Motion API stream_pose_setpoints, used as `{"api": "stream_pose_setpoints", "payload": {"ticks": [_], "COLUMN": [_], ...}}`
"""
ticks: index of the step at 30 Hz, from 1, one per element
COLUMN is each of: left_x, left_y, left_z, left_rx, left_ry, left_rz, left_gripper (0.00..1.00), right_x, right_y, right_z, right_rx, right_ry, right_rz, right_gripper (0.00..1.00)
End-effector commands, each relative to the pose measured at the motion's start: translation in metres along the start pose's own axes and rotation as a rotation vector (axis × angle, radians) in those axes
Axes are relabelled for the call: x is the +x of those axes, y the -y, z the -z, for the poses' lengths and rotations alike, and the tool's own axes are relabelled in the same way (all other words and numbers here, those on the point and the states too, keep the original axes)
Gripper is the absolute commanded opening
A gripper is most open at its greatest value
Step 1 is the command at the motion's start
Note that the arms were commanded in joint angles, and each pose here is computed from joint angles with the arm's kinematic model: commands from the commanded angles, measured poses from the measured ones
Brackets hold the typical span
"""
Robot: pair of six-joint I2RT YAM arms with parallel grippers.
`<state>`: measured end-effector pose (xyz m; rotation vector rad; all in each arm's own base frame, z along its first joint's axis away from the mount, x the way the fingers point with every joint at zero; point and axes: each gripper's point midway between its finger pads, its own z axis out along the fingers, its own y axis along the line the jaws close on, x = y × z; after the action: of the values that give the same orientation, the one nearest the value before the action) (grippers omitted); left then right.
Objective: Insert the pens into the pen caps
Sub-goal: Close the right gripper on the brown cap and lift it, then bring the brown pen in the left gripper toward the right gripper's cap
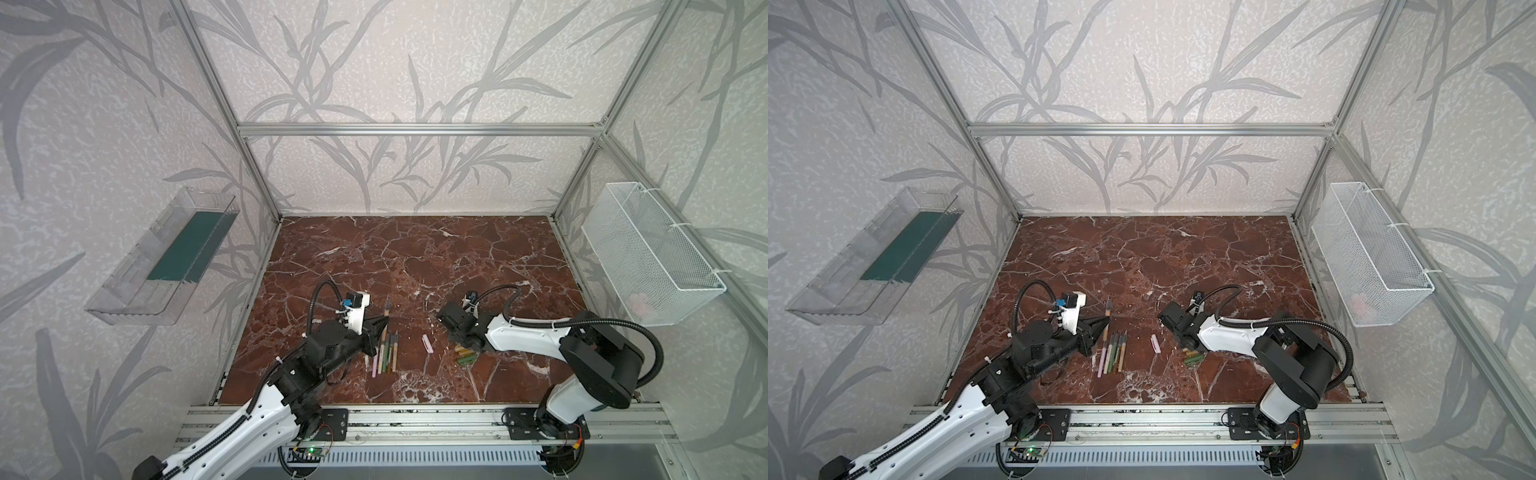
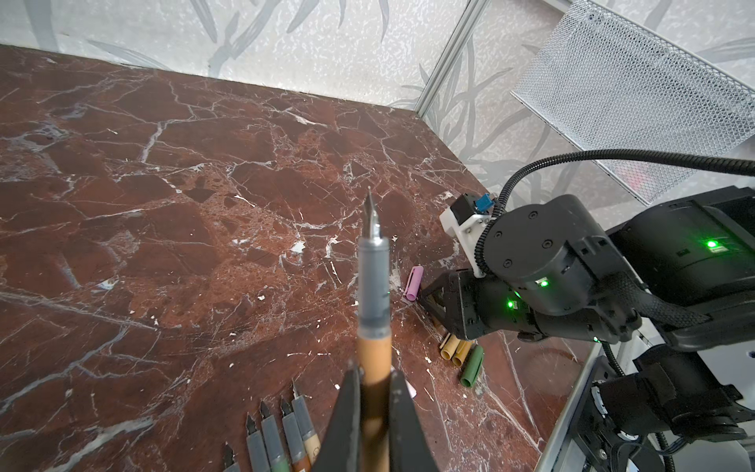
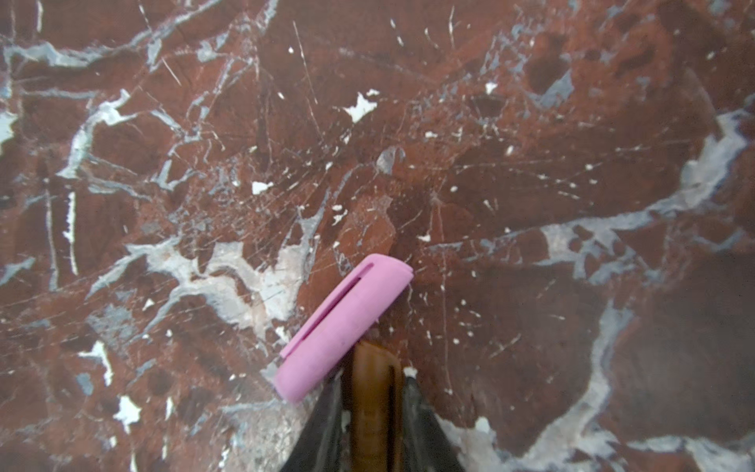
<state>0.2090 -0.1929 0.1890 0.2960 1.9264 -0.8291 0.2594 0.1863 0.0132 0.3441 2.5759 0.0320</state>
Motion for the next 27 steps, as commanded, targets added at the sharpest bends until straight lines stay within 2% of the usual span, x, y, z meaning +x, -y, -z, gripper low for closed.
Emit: {"api": "stream_pose_setpoints", "payload": {"ticks": [1,3,5,10,15,19,27], "left_x": [-0.013,-0.012,-0.012,-0.01,-0.007,-0.009,-0.008], "left_y": [0.005,0.009,0.015,0.034,0.058,0.075,0.063], "left_z": [0.004,0.003,0.002,-0.003,-0.008,-0.008,-0.009], "left_rx": [0.01,0.028,0.062,0.18,0.331,0.439,0.368], "left_ry": [0.026,0.019,0.012,0.0,-0.018,-0.023,-0.009], "left_rz": [-0.005,-0.007,-0.003,0.03,0.112,0.137,0.131], "left_gripper": [0.0,0.0,0.0,0.0,0.0,0.0,0.0], "right_x": [0.026,0.023,0.017,-0.001,-0.022,-0.039,-0.041], "right_y": [0.017,0.015,0.014,0.011,0.008,0.005,0.0], "right_z": [-0.011,-0.005,0.002,0.026,0.057,0.08,0.081], "right_rx": [0.04,0.013,-0.012,-0.08,-0.165,-0.253,-0.316], "right_ry": [-0.096,-0.084,-0.064,0.001,0.071,0.15,0.184], "right_rz": [0.037,0.028,0.016,-0.007,-0.024,-0.053,-0.058], "right_gripper": [0.25,0.15,0.11,0.1,0.1,0.14,0.14]}}
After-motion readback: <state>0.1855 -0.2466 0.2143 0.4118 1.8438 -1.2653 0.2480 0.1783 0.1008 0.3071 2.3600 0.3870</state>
